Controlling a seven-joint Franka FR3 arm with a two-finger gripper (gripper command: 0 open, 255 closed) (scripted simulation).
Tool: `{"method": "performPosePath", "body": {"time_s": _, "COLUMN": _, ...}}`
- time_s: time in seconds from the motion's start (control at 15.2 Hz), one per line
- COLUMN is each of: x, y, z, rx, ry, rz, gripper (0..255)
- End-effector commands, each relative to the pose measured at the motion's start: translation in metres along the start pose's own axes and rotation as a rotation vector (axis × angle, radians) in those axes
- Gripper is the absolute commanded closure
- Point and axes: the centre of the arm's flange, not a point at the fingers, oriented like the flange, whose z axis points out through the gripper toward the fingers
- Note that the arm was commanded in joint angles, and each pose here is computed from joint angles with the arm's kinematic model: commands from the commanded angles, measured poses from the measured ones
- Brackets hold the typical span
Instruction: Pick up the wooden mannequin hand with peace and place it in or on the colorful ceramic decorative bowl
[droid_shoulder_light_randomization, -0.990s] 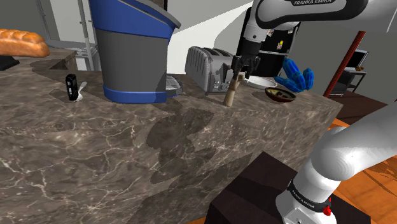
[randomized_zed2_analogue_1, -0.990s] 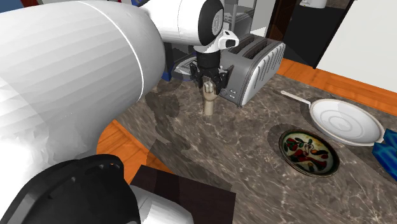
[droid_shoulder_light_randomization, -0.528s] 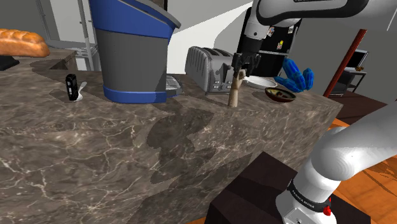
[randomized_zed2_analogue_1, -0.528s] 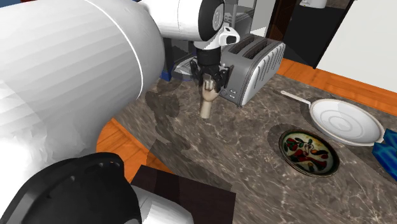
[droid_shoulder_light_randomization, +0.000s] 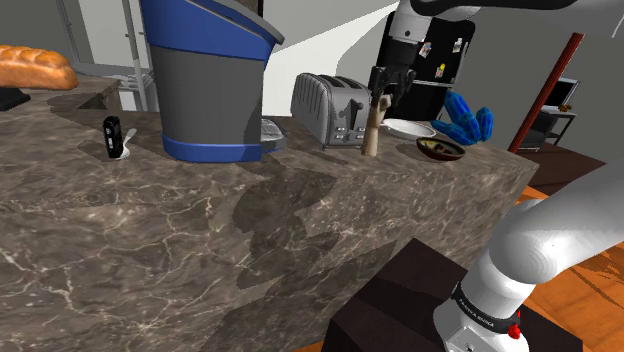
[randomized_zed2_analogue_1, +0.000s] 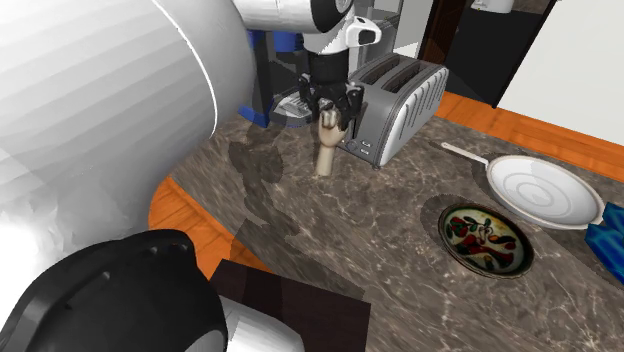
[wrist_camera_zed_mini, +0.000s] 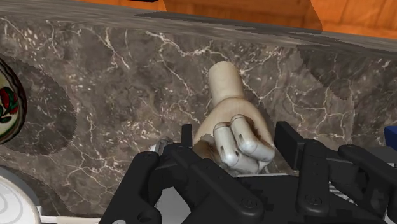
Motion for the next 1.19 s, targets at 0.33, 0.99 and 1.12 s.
{"method": "performPosePath", "body": {"time_s": 0.33, "x": 0.004, "y": 0.001, "z": -0.037, "rx": 0.0, "ry": 0.0, "rz": 0.0, "gripper": 255}}
{"method": "performPosePath", "body": {"time_s": 0.99, "x": 0.007, "y": 0.054, "z": -0.072, "rx": 0.0, "ry": 0.0, "rz": 0.0, "gripper": 255}}
{"method": "performPosePath", "body": {"time_s": 1.12, "x": 0.007, "y": 0.08, "z": -0.074, "rx": 0.0, "ry": 0.0, "rz": 0.0, "gripper": 255}}
